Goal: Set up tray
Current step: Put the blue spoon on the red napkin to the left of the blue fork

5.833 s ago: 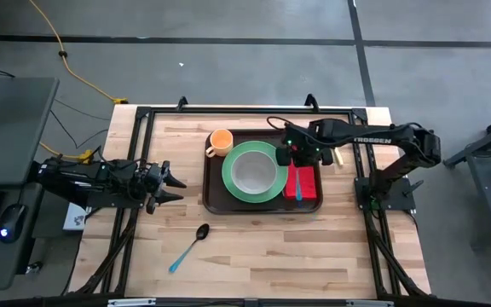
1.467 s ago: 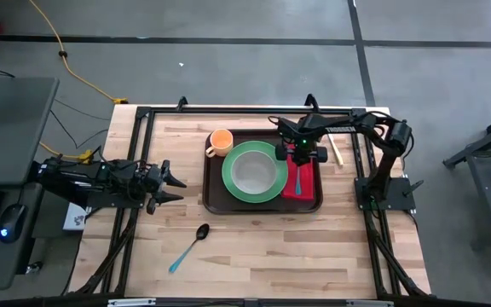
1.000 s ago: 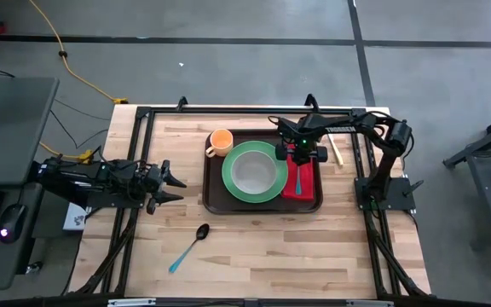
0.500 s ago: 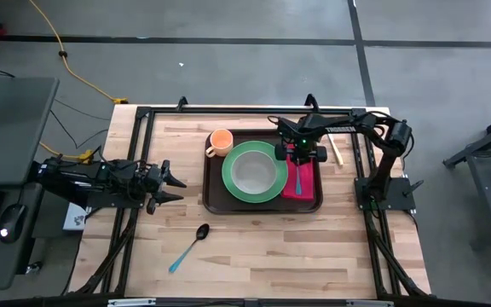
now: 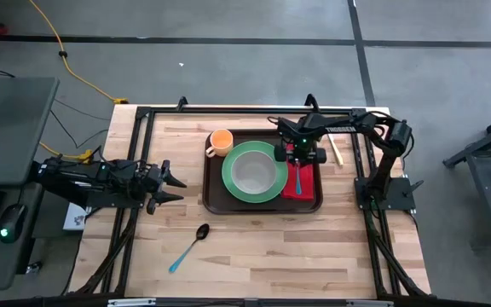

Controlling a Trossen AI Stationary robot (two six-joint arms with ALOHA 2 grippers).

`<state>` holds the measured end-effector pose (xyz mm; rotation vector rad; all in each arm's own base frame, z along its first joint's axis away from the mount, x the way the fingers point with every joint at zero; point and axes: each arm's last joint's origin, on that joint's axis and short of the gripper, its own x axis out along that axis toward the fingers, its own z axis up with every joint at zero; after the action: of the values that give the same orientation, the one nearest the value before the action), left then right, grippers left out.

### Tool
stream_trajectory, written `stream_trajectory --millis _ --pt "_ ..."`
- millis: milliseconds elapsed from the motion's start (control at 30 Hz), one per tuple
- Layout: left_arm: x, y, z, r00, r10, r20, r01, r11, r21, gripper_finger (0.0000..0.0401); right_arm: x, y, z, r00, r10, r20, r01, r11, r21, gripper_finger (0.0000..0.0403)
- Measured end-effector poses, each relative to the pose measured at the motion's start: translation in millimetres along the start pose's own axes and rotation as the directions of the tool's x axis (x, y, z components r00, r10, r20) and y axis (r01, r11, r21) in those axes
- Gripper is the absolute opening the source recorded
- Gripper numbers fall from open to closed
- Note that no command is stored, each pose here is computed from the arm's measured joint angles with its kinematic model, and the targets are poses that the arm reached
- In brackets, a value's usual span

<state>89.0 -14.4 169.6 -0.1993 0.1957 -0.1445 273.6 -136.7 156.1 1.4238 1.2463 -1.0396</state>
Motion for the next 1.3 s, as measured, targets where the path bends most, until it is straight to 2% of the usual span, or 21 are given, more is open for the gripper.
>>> stream_trajectory --millis 267,500,867,1300 --pt "0.0 0.0 0.0 1.000 0.000 0.000 0.000 1.000 0.000 0.0230 -0.1 0.7 -2.4 0.997 0.030 -0.071 -0.032 0.999 -0.022 0.0099" --pt "0.4 -0.3 1.5 1.000 -0.005 0.023 0.005 1.000 0.000 0.0230 -7.7 -3.1 -6.7 0.998 0.015 -0.068 -0.018 0.999 -0.050 0.0099" --pt "0.5 -0.5 2.3 0.999 -0.008 0.034 0.008 1.000 -0.017 0.0230 -52.1 -12.0 -19.1 0.989 0.110 0.094 -0.101 0.990 -0.097 0.0099" --pt "0.4 -0.6 2.8 0.999 -0.008 0.038 0.017 0.973 -0.231 0.0230 -110.9 -32.6 -50.7 0.914 0.276 0.297 -0.228 0.955 -0.188 0.0099"
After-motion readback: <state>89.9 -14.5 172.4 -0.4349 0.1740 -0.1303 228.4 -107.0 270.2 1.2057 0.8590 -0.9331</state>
